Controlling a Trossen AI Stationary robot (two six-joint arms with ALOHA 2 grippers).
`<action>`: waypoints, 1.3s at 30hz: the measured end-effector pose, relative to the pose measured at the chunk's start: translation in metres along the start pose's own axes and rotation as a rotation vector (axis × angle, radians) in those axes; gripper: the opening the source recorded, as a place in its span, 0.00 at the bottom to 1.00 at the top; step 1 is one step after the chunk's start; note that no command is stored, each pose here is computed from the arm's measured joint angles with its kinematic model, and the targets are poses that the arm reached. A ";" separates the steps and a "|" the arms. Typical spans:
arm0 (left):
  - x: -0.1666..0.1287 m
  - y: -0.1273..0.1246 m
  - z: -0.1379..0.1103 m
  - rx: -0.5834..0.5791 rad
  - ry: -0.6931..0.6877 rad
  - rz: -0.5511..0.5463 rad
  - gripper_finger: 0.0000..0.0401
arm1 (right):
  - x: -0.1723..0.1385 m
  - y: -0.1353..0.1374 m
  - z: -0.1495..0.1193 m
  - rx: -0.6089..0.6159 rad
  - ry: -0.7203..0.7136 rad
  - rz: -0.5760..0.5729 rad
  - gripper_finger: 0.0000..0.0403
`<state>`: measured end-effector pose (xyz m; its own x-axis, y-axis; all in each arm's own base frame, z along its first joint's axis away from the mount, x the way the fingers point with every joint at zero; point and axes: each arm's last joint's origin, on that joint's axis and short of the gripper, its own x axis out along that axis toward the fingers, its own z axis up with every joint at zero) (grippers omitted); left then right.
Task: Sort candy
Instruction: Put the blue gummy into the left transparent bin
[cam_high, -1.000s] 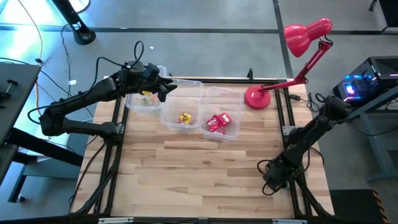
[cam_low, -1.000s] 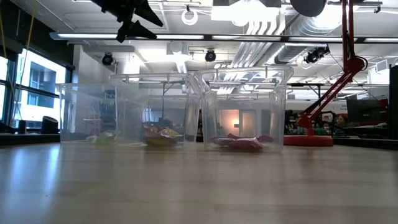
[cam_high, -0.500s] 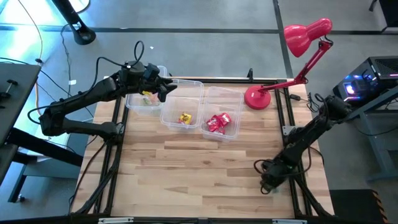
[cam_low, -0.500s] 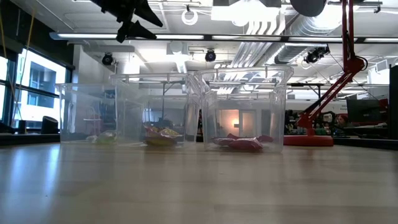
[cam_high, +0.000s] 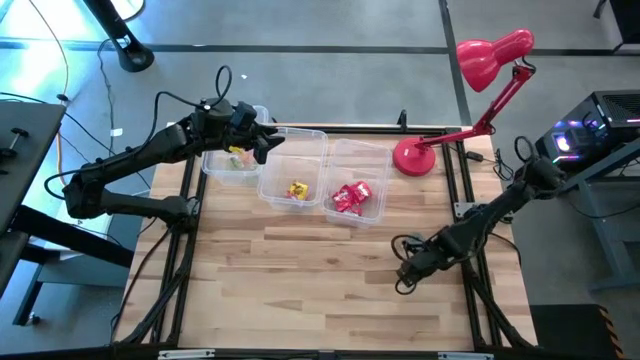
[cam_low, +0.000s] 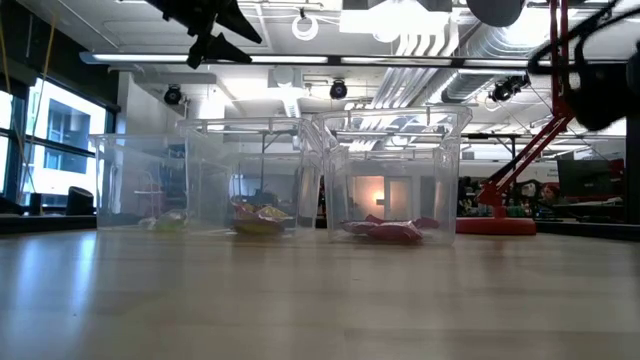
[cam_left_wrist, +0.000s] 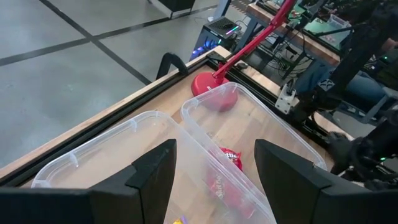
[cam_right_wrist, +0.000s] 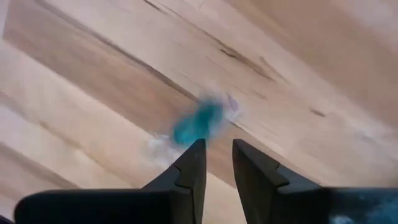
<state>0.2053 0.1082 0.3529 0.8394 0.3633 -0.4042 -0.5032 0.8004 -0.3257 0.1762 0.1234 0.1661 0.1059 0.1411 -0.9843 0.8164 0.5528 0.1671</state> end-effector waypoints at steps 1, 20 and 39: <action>0.000 0.000 0.000 0.000 0.000 0.000 0.53 | -0.006 0.002 0.001 -0.017 -0.003 -0.020 0.18; 0.000 0.001 -0.003 0.022 0.034 0.010 0.53 | -0.014 0.007 0.001 0.204 -0.061 -0.006 0.71; 0.000 0.001 -0.002 0.017 0.023 0.007 0.53 | 0.026 -0.019 0.006 0.393 -0.027 0.027 0.36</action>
<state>0.2044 0.1077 0.3508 0.8308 0.3582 -0.4260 -0.5054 0.8060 -0.3080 0.1665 0.1119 0.1366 0.1412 0.1270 -0.9818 0.9676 0.1921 0.1640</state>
